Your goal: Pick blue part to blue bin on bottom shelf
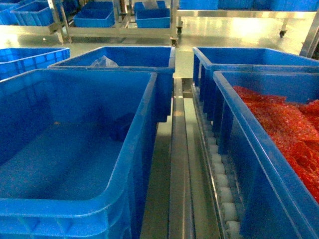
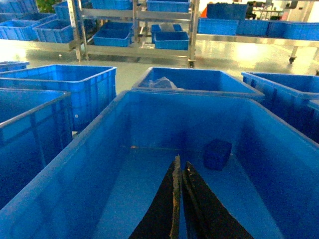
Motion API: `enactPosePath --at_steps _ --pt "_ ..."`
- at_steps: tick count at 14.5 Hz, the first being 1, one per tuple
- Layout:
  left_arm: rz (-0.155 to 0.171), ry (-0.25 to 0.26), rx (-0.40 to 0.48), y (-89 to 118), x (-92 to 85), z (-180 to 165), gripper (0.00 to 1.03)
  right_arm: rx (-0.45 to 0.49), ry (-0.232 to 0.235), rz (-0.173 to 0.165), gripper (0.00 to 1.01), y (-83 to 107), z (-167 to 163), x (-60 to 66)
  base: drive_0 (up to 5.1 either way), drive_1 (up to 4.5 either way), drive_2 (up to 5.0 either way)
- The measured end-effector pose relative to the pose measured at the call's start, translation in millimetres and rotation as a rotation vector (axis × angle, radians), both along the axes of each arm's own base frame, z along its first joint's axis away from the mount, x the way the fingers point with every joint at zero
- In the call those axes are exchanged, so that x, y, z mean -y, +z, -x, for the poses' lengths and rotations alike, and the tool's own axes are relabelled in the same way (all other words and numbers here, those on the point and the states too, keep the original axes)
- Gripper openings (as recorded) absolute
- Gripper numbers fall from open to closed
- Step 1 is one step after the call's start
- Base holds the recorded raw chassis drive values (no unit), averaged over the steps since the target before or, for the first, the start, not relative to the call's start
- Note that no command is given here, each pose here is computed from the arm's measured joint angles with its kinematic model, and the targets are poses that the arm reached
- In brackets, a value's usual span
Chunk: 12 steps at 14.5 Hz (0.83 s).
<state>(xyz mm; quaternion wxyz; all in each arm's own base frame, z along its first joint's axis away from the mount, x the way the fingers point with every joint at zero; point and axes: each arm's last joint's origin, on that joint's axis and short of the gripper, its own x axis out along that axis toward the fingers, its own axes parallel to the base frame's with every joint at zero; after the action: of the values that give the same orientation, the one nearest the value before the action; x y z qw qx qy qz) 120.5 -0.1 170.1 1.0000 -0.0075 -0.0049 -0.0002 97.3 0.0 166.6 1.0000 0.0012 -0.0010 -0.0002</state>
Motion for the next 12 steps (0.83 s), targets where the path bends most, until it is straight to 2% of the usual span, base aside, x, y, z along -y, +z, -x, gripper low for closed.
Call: enactPosePath --at_steps 8,9,10,11,12 --pt "0.0 0.0 0.0 -0.3 0.0 11.7 0.02 0.0 0.0 0.0 0.98 0.0 0.0 0.0 0.0 0.0 0.0" --pt "0.0 0.0 -0.007 -1.1 0.0 13.2 0.02 0.0 0.0 0.0 0.98 0.0 0.0 0.0 0.0 0.0 0.0" --pt "0.0 -0.003 -0.055 -7.1 0.1 20.2 0.02 -0.001 0.0 0.0 0.98 -0.1 0.0 0.0 0.0 0.0 0.0" --pt "-0.001 -0.002 0.01 -1.5 0.0 23.1 0.02 0.0 0.0 0.0 0.98 0.0 0.0 0.0 0.0 0.0 0.0" --pt "-0.002 0.0 -0.011 -3.7 0.0 23.0 0.02 -0.003 -0.002 0.0 0.98 -0.3 0.0 0.0 0.0 0.0 0.0"
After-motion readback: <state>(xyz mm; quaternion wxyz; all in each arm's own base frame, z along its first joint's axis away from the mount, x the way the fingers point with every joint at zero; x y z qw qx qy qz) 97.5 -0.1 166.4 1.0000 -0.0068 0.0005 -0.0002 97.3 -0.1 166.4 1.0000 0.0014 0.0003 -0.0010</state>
